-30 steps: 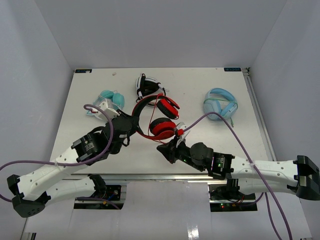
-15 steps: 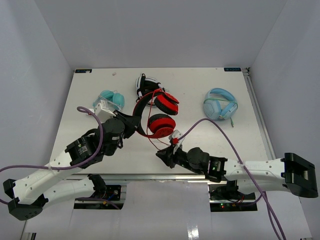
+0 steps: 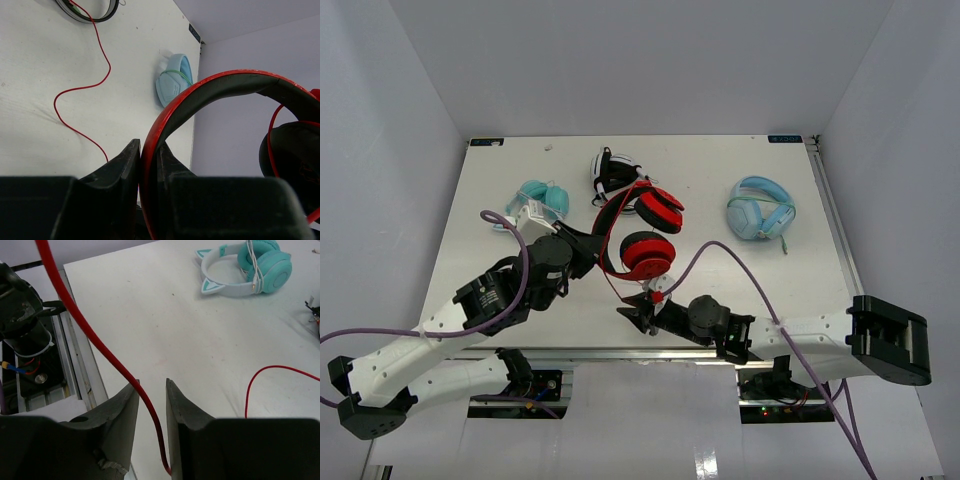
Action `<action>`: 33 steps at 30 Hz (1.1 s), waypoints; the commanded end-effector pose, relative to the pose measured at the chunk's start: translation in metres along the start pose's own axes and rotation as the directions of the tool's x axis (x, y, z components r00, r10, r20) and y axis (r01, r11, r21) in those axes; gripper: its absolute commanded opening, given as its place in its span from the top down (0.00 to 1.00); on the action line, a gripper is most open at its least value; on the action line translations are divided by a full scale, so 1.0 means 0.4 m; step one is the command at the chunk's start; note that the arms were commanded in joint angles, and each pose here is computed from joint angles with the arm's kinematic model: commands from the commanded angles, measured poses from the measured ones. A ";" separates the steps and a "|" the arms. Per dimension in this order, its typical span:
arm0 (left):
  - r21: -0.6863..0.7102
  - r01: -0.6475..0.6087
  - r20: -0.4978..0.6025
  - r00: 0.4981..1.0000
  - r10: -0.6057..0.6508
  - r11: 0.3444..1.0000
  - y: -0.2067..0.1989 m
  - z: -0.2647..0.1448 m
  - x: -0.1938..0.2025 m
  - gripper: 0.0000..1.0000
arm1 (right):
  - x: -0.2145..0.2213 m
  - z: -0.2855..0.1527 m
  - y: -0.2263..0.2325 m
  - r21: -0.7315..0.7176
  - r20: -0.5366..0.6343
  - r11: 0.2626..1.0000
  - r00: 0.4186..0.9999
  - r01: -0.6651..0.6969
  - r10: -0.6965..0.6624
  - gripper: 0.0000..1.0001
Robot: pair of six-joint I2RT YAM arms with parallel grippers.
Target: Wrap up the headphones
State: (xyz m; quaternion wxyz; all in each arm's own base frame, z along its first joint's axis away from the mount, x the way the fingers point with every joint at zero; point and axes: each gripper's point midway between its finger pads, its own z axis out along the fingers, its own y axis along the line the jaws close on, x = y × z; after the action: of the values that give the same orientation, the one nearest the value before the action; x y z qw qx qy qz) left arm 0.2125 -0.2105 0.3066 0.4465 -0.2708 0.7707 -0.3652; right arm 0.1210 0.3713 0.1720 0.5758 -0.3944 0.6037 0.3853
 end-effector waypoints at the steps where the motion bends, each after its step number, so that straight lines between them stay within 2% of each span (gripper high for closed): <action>1: 0.109 0.095 0.011 0.995 -0.097 0.989 -0.091 -0.034 -0.042 1.00 | -0.035 0.013 -0.025 -0.038 0.114 0.999 0.993 0.023 -0.018 0.66; 8: 0.118 0.087 0.009 0.996 -0.089 0.989 -0.095 -0.042 -0.047 1.00 | 0.008 0.025 -0.018 -0.126 0.130 0.991 0.991 0.033 -0.017 0.68; 14: 0.106 0.019 0.029 0.999 -0.022 0.994 -0.077 -0.042 -0.052 1.00 | 0.041 0.017 -0.048 -0.099 0.141 0.995 0.989 -0.022 0.036 0.92; 19: 0.097 -0.065 0.079 0.995 0.057 0.993 -0.075 -0.063 -0.093 1.00 | 0.077 -0.029 -0.115 -0.029 0.128 0.996 0.988 -0.087 0.090 0.92; 22: 0.078 -0.090 0.118 0.990 0.081 0.993 -0.065 -0.072 -0.119 1.00 | 0.060 -0.060 -0.127 -0.021 0.166 0.994 0.980 -0.109 0.111 0.92; 28: -0.015 -0.126 0.283 0.951 0.126 0.992 -0.061 -0.069 -0.207 1.00 | 0.055 -0.101 -0.098 -0.078 0.182 0.989 0.974 -0.123 0.136 0.92; 33: -0.083 -0.152 0.364 0.915 0.172 0.985 -0.078 -0.054 -0.247 1.00 | 0.041 -0.118 -0.082 -0.113 0.198 0.987 0.971 -0.113 0.134 0.92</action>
State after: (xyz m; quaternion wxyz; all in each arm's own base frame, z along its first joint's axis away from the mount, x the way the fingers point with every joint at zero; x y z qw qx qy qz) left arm 0.2295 -0.1649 0.3478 0.5591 -0.2391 0.7497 -0.2612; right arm 0.1363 0.3113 0.0964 0.5258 -0.3678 0.6304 0.4368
